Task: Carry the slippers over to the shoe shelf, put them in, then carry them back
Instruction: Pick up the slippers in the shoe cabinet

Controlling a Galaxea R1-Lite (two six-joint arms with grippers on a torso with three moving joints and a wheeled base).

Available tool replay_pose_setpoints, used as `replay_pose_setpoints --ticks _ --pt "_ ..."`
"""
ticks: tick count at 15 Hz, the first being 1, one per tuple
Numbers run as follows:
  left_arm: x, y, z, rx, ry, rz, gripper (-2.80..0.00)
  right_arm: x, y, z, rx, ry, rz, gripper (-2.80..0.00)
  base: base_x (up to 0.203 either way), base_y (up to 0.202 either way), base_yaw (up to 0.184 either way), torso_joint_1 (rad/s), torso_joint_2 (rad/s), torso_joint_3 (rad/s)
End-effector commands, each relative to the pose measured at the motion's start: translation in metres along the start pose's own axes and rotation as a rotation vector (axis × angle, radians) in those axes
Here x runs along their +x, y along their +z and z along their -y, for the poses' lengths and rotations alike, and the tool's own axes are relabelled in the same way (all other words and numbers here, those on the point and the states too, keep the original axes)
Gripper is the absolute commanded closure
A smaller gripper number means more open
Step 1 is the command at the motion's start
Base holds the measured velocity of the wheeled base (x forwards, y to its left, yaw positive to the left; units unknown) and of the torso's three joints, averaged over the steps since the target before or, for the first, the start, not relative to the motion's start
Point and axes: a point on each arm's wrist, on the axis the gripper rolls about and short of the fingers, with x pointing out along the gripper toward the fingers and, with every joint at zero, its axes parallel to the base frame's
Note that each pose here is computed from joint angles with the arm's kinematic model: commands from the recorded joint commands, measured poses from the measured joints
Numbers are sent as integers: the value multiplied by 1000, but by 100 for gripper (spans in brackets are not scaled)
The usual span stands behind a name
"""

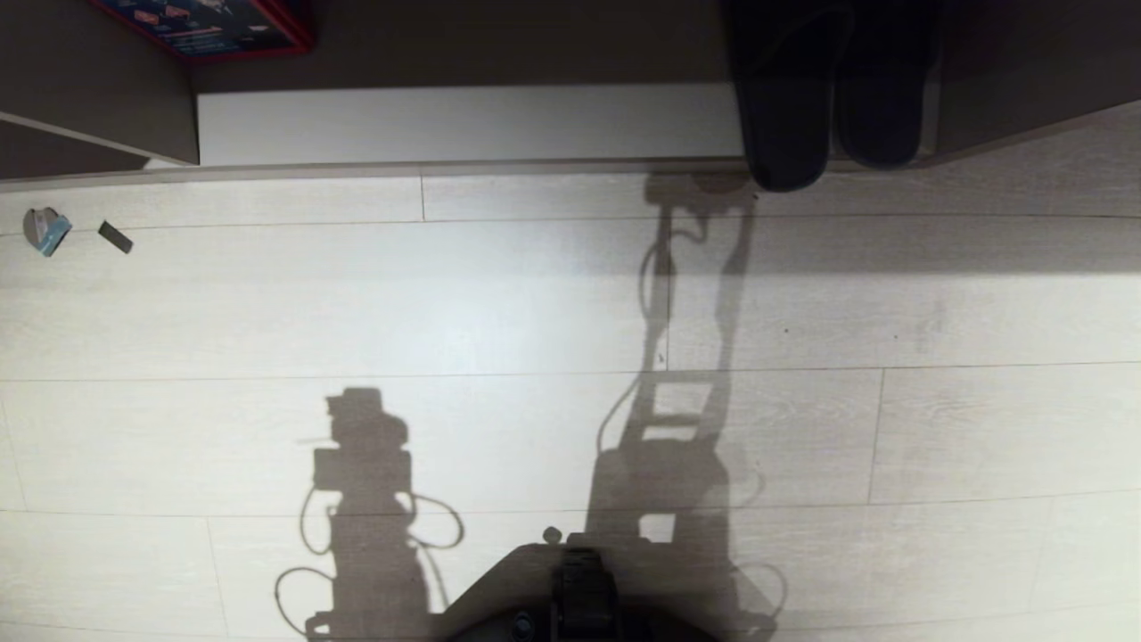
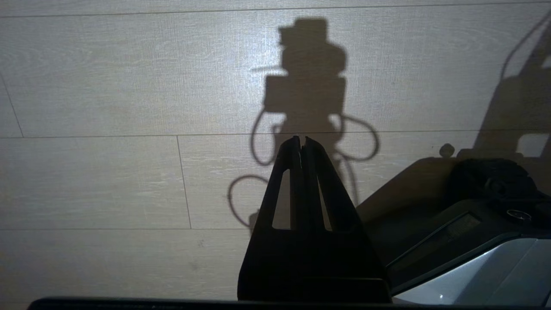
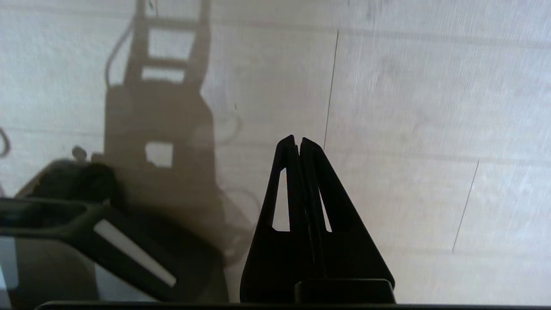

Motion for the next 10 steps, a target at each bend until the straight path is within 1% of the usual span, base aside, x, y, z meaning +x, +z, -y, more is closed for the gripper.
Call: replay_pose_setpoints --ticks 1,2,10 --pt "0 0 0 0 1 0 0 0 -5 0 15 -3 -52 0 0 0 0 0 0 0" --pt "0 0 0 0 1 0 0 0 -3 0 23 -6 -26 0 0 0 0 0 0 0" --pt "0 0 0 0 1 0 0 0 -3 0 16 -6 -23 0 0 0 0 0 0 0"
